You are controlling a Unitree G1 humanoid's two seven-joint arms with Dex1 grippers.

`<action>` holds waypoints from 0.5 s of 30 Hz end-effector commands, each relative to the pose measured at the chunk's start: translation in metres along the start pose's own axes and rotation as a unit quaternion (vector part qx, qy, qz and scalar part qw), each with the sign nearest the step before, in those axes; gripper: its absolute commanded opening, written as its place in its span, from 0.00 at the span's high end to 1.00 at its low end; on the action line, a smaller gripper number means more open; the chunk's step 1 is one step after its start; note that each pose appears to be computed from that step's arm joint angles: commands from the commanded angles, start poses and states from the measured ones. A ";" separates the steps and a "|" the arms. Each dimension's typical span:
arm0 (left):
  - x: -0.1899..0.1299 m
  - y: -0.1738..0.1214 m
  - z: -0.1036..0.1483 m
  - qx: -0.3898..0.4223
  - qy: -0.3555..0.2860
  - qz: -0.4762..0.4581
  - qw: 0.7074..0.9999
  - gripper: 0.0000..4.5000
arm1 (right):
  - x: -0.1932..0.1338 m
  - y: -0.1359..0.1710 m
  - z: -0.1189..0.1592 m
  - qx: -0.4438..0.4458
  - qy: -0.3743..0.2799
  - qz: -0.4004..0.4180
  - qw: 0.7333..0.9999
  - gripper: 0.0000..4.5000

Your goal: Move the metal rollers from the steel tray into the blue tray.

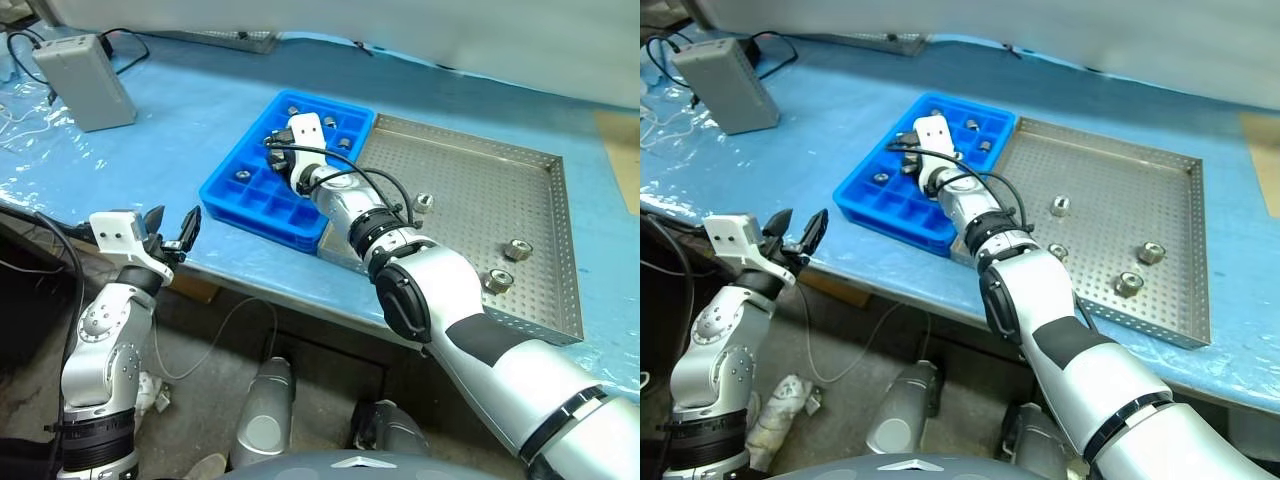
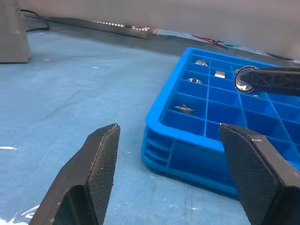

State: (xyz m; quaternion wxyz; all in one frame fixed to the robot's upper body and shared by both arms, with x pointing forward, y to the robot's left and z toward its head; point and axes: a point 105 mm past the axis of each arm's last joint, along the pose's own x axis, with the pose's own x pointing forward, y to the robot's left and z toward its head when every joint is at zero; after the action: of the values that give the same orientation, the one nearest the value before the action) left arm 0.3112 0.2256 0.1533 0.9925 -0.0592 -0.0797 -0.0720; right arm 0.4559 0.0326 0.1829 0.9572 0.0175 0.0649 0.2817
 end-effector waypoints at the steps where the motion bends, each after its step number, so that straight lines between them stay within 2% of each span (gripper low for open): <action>1: 0.012 -0.008 0.009 0.006 -0.011 -0.029 1.000 0.21 | -0.004 -0.015 0.018 -0.007 -0.032 -0.019 0.999 0.73; 8: 0.035 -0.025 -0.001 -0.003 0.001 -0.076 0.997 0.21 | -0.014 -0.052 0.017 -0.002 -0.032 -0.059 0.998 0.73; 11: 0.043 -0.031 -0.003 -0.005 0.003 -0.092 0.996 0.21 | -0.015 -0.051 0.009 0.009 -0.021 -0.038 0.999 0.73; 15: 0.052 -0.031 -0.006 -0.006 0.007 -0.099 0.995 0.21 | -0.013 -0.027 -0.016 -0.017 0.020 0.035 0.999 0.45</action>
State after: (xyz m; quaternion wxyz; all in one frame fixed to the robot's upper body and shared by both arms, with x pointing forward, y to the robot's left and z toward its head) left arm 0.3571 0.1871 0.1495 0.9824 -0.0645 -0.0561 -0.1662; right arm 0.4626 -0.0084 0.1659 0.9536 0.0106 0.0801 0.2902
